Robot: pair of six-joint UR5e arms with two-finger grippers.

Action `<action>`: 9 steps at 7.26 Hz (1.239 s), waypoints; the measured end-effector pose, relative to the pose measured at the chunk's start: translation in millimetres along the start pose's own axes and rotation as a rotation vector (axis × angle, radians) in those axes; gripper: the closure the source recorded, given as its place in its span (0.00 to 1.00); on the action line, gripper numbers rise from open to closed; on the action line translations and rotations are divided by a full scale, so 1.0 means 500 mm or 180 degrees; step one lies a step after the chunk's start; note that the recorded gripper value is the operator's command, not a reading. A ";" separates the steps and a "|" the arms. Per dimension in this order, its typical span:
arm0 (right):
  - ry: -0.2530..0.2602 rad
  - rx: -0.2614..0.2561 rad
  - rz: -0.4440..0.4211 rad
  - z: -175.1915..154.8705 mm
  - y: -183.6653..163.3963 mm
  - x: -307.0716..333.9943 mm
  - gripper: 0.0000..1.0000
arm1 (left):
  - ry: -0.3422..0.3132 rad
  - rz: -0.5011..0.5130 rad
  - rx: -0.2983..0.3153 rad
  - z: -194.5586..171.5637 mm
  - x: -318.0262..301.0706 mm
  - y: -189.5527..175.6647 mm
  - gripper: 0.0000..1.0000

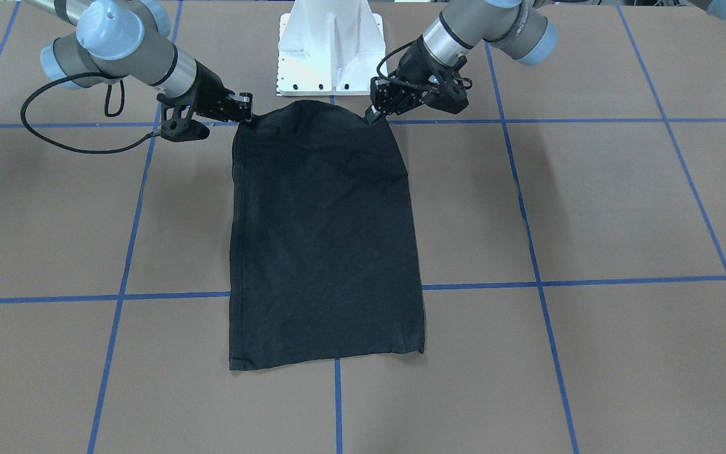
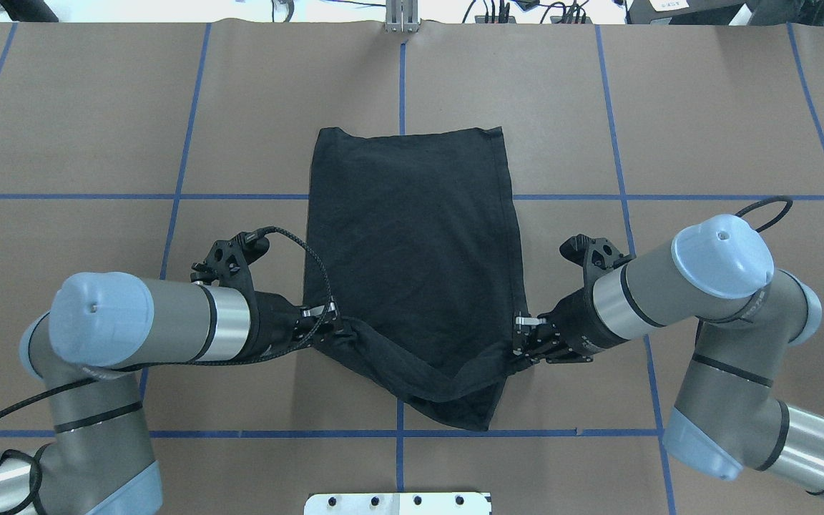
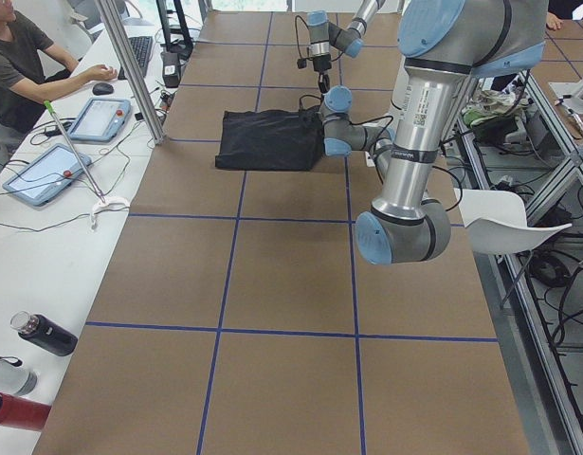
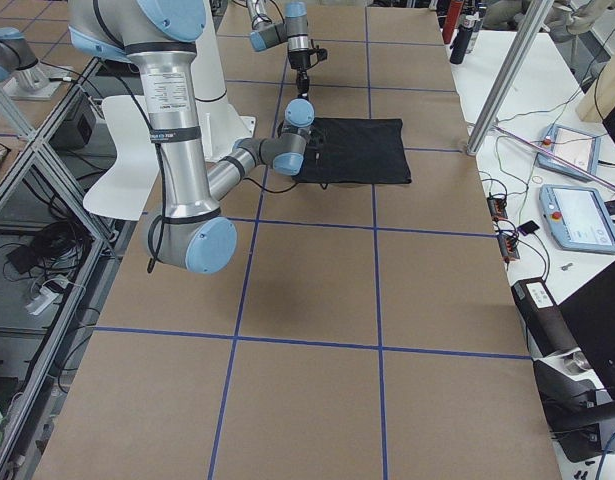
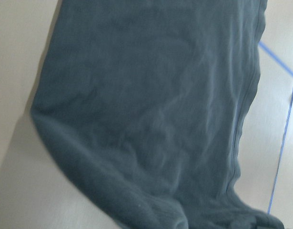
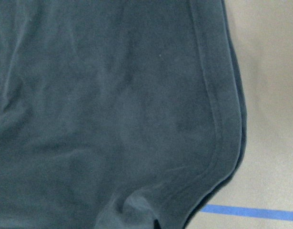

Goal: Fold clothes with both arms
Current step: 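Lift the near corners with both grippers and fold them toward the far edge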

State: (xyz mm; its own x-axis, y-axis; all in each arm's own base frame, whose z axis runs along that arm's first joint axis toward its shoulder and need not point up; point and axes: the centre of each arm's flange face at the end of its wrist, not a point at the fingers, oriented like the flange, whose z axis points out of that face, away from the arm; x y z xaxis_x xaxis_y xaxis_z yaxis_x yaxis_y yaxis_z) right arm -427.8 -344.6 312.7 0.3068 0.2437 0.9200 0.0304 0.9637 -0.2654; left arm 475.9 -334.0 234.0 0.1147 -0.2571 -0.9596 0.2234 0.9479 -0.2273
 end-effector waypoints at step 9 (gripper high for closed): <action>-0.0177 0.0979 0.0329 -0.142 -0.362 -0.113 1.00 | 0.0075 -0.0213 0.0692 -0.005 0.055 -0.375 1.00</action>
State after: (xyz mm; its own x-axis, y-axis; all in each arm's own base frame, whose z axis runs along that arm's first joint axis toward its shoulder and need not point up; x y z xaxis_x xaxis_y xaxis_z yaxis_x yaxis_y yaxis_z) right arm -383.0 -540.7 288.4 0.2407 0.3395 0.9093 -0.2897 0.9193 -0.2665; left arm 434.8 -518.5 249.8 0.0705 -0.3112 -0.9477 0.4333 0.8653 -0.2519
